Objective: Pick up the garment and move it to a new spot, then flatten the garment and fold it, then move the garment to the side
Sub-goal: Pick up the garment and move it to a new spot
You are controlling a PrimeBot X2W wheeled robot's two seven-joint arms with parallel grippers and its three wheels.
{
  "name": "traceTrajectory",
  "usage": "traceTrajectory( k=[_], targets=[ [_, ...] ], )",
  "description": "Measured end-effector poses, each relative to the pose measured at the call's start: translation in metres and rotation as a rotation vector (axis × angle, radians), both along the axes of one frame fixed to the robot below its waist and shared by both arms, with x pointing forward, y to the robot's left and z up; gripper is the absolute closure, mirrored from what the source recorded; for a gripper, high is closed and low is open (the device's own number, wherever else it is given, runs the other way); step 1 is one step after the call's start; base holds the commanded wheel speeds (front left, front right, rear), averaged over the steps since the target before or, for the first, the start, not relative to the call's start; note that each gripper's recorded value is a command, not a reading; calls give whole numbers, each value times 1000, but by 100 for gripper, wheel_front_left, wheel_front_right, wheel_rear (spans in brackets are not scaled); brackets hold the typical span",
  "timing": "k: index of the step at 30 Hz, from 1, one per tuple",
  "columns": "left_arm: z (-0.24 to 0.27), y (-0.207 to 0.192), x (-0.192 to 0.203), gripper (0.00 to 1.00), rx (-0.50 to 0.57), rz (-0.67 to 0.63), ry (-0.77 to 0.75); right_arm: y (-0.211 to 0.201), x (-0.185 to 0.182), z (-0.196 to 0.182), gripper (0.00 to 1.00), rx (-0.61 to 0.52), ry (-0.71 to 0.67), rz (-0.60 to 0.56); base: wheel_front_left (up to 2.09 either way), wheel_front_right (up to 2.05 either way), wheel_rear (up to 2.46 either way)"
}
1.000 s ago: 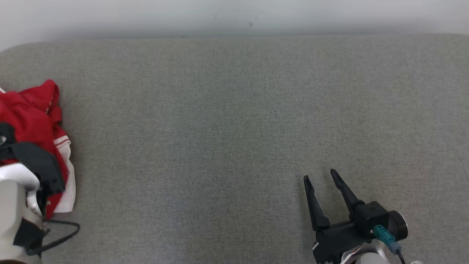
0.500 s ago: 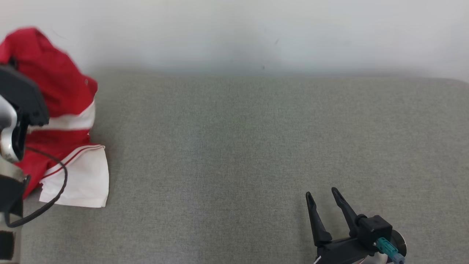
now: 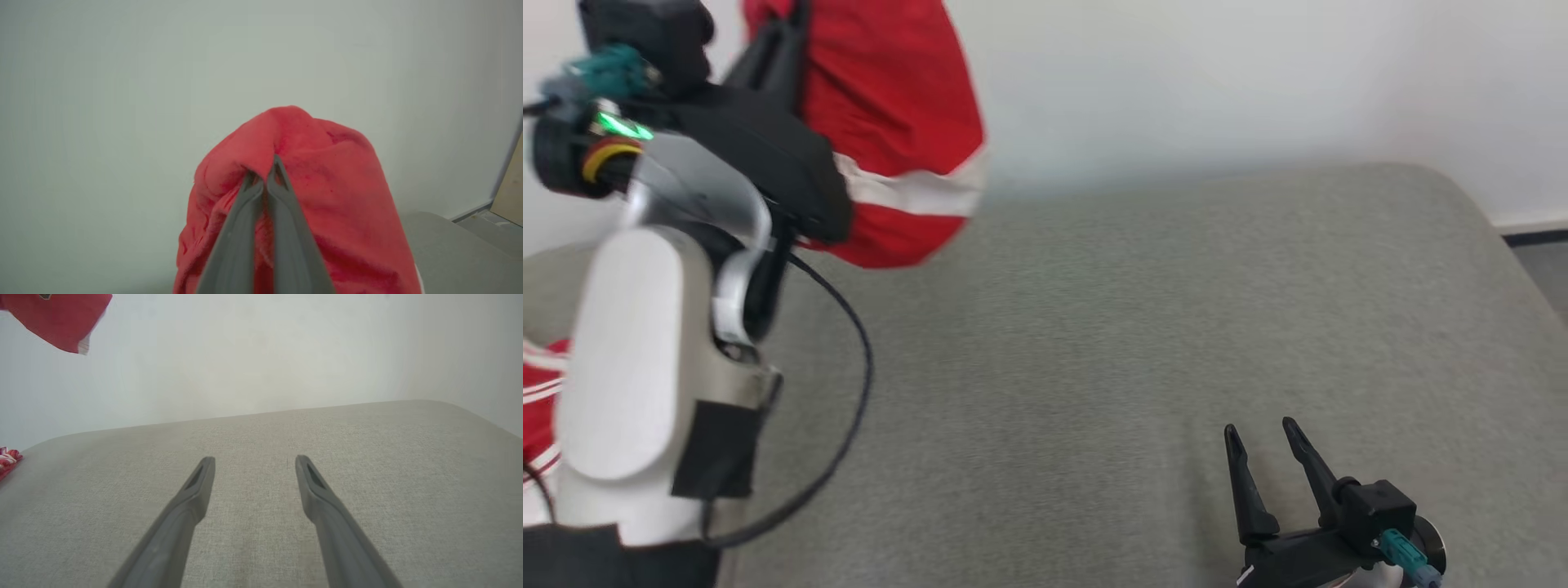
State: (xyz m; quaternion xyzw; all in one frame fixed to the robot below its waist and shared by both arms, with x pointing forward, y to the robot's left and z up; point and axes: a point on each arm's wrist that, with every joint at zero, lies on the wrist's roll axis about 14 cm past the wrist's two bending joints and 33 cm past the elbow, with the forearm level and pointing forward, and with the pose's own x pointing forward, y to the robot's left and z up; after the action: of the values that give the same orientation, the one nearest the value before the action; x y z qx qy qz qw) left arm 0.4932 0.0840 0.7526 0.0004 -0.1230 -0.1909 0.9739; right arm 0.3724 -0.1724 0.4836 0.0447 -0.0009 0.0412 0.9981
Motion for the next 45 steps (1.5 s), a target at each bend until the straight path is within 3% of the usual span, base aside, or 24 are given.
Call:
traceTrajectory(
  k=[4,7,15,16,17,18,24,31,40,45],
  targets=[
    [-34,-52,0,100,-11,-113,63,-25,-14,-1,0,-5,6,-76,0,0,0],
    [-84,-88,-2,100,-32,-190,192,-43,-25,-3,0,-6,10,-133,0,0,0],
    [-227,-150,-28,100,86,-302,522,-73,-46,-7,0,-5,28,-235,0,0,0],
    [-234,-152,-29,93,96,-300,528,-73,-46,-8,0,-6,31,-237,0,0,0],
    [-242,-153,-29,57,110,-299,528,-74,-46,-9,0,-5,34,-240,0,0,0],
    [-249,-154,-30,0,121,-302,535,-74,-45,-10,0,-4,38,-241,0,0,0],
    [-263,-146,-32,0,89,-290,550,-68,-39,-14,0,-1,52,-218,0,0,0],
    [-238,-116,-41,0,-62,-219,383,-55,-28,-15,0,-3,50,-174,0,0,0],
    [-226,-19,-71,0,-216,41,207,-38,-16,-8,0,-19,23,-114,0,0,0],
    [-217,32,-97,0,-172,186,126,-32,-11,-3,0,-31,6,-94,0,0,0]
  ],
)
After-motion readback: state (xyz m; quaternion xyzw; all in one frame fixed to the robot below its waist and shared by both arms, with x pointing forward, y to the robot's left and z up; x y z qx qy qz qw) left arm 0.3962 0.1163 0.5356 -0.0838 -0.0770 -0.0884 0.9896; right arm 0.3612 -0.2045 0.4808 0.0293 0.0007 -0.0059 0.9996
